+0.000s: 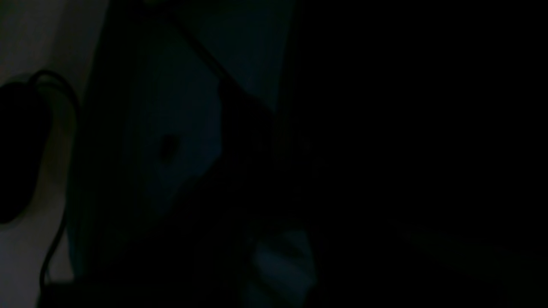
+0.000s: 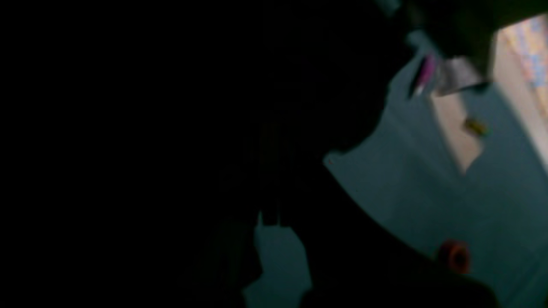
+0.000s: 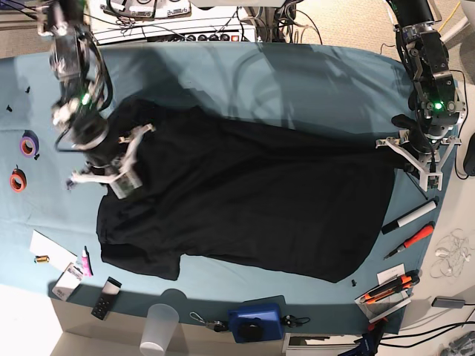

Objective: Layout the t-shirt on the table in an organized manner, then fold the t-shirt properly
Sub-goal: 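Regrasp the shoulder edge with the right gripper and tug it outward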

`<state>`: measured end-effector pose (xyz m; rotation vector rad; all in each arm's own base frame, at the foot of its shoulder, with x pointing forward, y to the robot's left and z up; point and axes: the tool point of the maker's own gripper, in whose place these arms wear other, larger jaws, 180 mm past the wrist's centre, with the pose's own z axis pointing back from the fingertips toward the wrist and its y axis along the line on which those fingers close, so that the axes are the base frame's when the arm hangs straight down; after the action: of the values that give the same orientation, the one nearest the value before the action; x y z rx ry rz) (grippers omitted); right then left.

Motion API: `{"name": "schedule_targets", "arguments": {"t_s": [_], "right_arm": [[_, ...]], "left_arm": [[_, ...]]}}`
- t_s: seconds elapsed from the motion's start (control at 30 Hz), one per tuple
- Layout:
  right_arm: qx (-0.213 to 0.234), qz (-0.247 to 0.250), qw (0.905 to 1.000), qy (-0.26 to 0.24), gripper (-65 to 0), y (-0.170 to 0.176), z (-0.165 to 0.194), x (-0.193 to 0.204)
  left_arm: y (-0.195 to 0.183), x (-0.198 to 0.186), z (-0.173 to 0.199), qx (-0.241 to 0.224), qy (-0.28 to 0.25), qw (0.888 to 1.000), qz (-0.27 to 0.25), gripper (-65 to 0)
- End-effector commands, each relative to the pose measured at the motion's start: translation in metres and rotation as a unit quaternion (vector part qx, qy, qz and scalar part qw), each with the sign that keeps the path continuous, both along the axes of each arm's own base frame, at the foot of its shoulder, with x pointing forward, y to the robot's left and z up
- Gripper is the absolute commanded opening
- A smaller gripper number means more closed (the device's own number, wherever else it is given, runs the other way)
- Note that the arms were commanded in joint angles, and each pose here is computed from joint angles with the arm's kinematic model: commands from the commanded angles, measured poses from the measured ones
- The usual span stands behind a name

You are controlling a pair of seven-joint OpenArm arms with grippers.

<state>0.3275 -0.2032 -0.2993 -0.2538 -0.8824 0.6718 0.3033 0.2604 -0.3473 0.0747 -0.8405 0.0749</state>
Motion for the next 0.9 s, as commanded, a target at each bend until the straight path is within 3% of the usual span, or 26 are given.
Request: {"name": "schedule_targets", "arguments": {"t_s": [0.0, 0.1, 0.3, 0.53, 0.67, 0.77, 0.87], "right_arm": [[0.003, 0.001, 0.9996, -0.027, -65.0, -0.003, 0.016, 0.009], [0.003, -0.007, 0.9999, -0.008, -65.0, -0.004, 0.013, 0.004], [0.070, 0.013, 0.9953, 0.066, -65.0, 0.013, -0.010, -0.039], [0.194, -0.007, 0.9788, 0.065, -65.0, 0.005, 0.002, -0.080], [0.183, 0.016, 0.9804, 0.072, -65.0, 0.001, 0.001, -0.091], [0.179, 0.018, 0.9794, 0.092, -49.3, 0.004, -0.009, -0.101], [0.169, 0.031, 0.9779, 0.119, -46.0, 0.015, -0.023, -0.112]], "left_arm": [[0.005, 0.008, 0.014, 0.010, -0.025, 1.000, 0.001, -65.0], [0.005, 0.008, 0.014, 0.010, -0.025, 1.000, 0.001, -65.0], [0.005, 0.008, 0.014, 0.010, -0.024, 1.000, 0.001, -65.0], [0.004, 0.008, 0.014, 0.010, -0.025, 1.000, -0.004, -65.0], [0.002, 0.008, 0.014, 0.004, -0.026, 1.000, -0.005, -65.0], [-0.001, 0.009, 0.015, -0.008, -0.030, 0.999, -0.007, -65.0], [-0.003, 0.010, 0.015, -0.012, -0.031, 0.999, -0.008, -65.0]]}}
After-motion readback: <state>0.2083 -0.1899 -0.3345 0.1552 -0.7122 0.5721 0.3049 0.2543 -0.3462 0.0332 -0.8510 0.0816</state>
